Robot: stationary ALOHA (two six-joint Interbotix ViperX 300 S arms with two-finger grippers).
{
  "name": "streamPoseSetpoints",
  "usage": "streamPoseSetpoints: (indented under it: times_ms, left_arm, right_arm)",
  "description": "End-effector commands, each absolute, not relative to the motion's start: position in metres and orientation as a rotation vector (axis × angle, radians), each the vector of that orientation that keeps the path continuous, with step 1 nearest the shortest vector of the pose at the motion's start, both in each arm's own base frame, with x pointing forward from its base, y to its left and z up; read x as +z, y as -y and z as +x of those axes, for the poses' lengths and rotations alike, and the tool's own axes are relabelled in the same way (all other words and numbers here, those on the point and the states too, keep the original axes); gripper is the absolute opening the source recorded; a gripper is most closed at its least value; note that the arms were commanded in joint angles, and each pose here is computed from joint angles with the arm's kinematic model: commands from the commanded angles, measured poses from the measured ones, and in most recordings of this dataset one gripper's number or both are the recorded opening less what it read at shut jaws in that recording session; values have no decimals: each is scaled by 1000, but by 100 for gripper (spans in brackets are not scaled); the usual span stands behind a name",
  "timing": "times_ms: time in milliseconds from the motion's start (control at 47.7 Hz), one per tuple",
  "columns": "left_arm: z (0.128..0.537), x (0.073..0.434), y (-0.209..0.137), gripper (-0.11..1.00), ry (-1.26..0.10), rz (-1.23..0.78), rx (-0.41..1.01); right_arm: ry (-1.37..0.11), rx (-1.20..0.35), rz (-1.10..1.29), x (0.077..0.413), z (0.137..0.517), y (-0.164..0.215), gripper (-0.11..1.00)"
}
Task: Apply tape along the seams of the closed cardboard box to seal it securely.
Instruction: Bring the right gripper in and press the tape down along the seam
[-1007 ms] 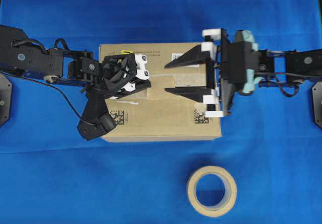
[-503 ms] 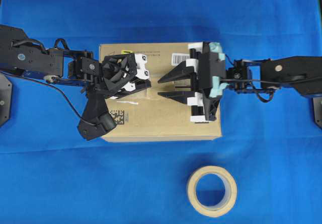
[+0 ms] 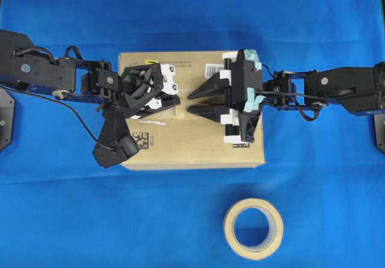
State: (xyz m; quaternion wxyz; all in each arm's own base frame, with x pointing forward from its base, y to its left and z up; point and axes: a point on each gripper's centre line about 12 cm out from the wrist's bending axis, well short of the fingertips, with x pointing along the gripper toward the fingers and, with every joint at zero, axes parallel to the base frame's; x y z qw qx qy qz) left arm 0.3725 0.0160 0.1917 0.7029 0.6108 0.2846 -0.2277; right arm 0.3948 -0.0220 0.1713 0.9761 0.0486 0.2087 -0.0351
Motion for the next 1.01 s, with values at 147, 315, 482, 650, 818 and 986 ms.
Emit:
streamPoseSetpoints:
  times_ms: [147, 315, 482, 650, 818, 986]
  left_arm:
    - [378, 204, -16, 1, -613, 1357, -488]
    - [380, 206, -17, 19, -612, 1359, -483]
    - [381, 208, -21, 67, -611, 1373, -476]
    - [382, 211, -21, 70, -628, 1372, -495]
    - [383, 213, -22, 68, -683, 1375, -551]
    - [386, 215, -21, 68, -726, 1370, -594]
  right_arm:
    - [-387, -77, 101, 182, 399, 25, 38]
    - [-385, -77, 101, 182, 399, 25, 38]
    - [-385, -78, 102, 182, 399, 25, 38]
    - [-388, -78, 101, 181, 399, 25, 38]
    - [-393, -78, 101, 180, 398, 25, 38]
    - [-396, -76, 101, 179, 397, 24, 38]
